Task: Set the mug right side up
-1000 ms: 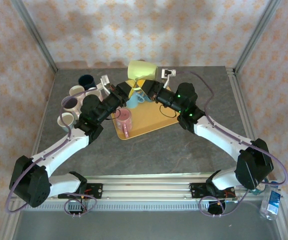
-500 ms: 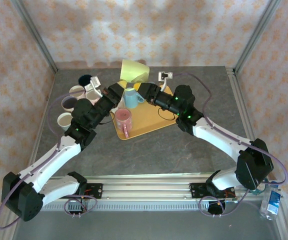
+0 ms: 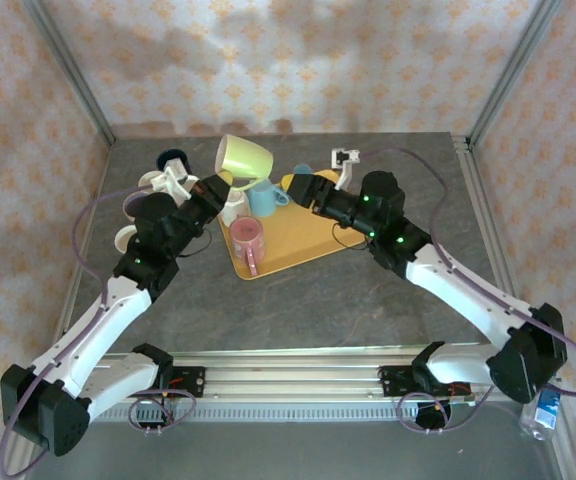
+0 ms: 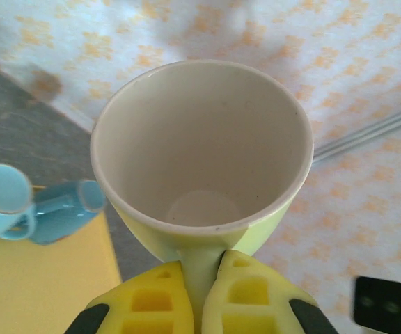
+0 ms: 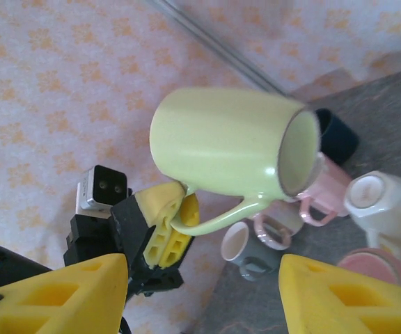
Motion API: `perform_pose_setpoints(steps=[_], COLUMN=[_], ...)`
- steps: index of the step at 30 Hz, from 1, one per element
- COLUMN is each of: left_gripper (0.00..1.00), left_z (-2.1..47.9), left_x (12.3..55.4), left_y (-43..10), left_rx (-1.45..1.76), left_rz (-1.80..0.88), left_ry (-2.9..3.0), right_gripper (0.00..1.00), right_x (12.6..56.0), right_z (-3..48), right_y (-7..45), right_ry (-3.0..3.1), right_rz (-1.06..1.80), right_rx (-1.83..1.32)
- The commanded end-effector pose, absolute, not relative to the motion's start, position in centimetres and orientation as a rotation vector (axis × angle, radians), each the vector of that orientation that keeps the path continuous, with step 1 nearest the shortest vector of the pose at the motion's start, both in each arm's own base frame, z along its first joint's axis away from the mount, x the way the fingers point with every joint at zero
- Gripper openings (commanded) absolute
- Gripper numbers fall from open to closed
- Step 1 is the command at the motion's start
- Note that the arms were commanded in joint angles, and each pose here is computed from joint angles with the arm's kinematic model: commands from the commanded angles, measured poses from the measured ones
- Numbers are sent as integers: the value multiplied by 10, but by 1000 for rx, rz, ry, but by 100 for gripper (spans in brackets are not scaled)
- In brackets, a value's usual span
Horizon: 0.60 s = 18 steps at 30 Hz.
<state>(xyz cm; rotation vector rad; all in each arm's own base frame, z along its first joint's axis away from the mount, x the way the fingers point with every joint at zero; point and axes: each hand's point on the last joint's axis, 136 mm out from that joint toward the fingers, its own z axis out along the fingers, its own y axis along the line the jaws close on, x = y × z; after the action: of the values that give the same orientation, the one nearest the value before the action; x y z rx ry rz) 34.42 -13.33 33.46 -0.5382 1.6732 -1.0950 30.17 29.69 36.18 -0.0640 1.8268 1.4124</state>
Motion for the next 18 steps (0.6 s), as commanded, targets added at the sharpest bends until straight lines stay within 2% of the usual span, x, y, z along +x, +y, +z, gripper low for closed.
perform_pose_setpoints(steps=[1,12,18], left_gripper=[0,0,0], left_z=[384,342,324], left_x=[329,302,289], left_y=[-121,-91,-67], left_rx=[-414,-217,-108], left_rz=[-1073,-628,-357], left_ry=[1570,1839,1918], right_gripper=[60,59,59], right_x=[308,320,316], right_z=[337,304,295], right_y=[274,245,246], right_ry=[1903,2083,2147], right_rz=[1236,958,926], right_rx=[-45,-96,-152])
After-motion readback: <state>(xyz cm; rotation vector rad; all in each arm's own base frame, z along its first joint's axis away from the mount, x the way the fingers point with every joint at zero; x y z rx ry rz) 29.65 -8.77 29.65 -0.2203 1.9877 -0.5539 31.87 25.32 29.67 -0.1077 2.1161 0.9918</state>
